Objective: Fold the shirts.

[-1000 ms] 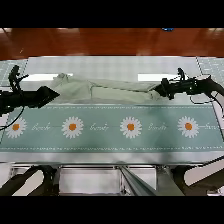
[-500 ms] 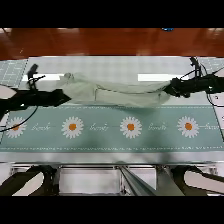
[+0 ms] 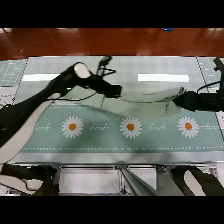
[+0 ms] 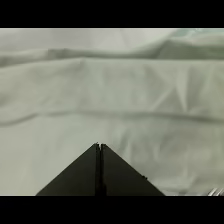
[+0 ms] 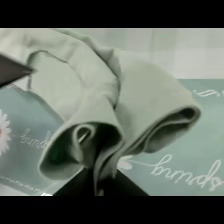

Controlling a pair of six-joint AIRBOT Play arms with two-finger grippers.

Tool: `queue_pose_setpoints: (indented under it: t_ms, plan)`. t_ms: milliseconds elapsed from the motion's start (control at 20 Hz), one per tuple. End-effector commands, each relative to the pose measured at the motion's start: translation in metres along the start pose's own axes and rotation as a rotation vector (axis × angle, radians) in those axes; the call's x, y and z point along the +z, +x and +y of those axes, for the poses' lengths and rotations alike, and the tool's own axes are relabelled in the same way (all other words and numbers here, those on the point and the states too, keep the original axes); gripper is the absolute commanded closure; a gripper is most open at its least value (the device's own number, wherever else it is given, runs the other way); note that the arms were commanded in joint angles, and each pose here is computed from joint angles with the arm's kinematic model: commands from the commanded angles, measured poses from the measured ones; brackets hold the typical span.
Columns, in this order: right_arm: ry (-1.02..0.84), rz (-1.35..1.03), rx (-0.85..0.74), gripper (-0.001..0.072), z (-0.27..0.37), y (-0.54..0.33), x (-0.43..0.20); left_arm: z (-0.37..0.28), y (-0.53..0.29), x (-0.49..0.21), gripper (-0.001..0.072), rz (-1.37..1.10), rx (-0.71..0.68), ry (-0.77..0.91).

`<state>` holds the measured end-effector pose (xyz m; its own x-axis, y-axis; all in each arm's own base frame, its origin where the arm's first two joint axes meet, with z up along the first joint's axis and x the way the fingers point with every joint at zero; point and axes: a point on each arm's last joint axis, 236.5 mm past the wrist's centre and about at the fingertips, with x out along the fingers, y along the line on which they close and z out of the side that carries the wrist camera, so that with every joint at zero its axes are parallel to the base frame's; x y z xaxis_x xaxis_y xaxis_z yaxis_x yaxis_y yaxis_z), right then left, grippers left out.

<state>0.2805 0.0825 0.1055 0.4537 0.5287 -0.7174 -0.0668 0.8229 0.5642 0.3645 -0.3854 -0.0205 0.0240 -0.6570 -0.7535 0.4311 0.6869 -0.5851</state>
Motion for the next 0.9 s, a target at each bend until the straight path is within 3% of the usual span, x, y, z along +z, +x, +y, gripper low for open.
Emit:
queue_pose_setpoints:
  t_ms: [0, 200, 350, 650, 850]
  plan:
    - [-0.012, -0.044, 0.046, 0.0689, 0.031, -0.026, -0.019, -0.041, 0.067, -0.023, 0.0688, 0.163, -0.040, -0.008]
    - [-0.015, -0.078, 0.105, 0.0689, 0.052, -0.036, -0.021, -0.087, 0.100, -0.053, 0.0688, 0.238, -0.171, -0.070]
    - [-0.006, -0.094, 0.119, 0.0689, 0.055, -0.036, -0.017, -0.092, 0.094, -0.060, 0.0689, 0.269, -0.202, -0.003]
    - [0.009, -0.028, 0.238, 0.0690, 0.084, 0.002, -0.007, 0.015, -0.065, 0.025, 0.0688, -0.017, -0.002, -0.074]
    - [-0.004, -0.011, 0.317, 0.0690, 0.129, 0.083, 0.024, 0.080, -0.182, -0.012, 0.0688, -0.216, 0.132, -0.138]
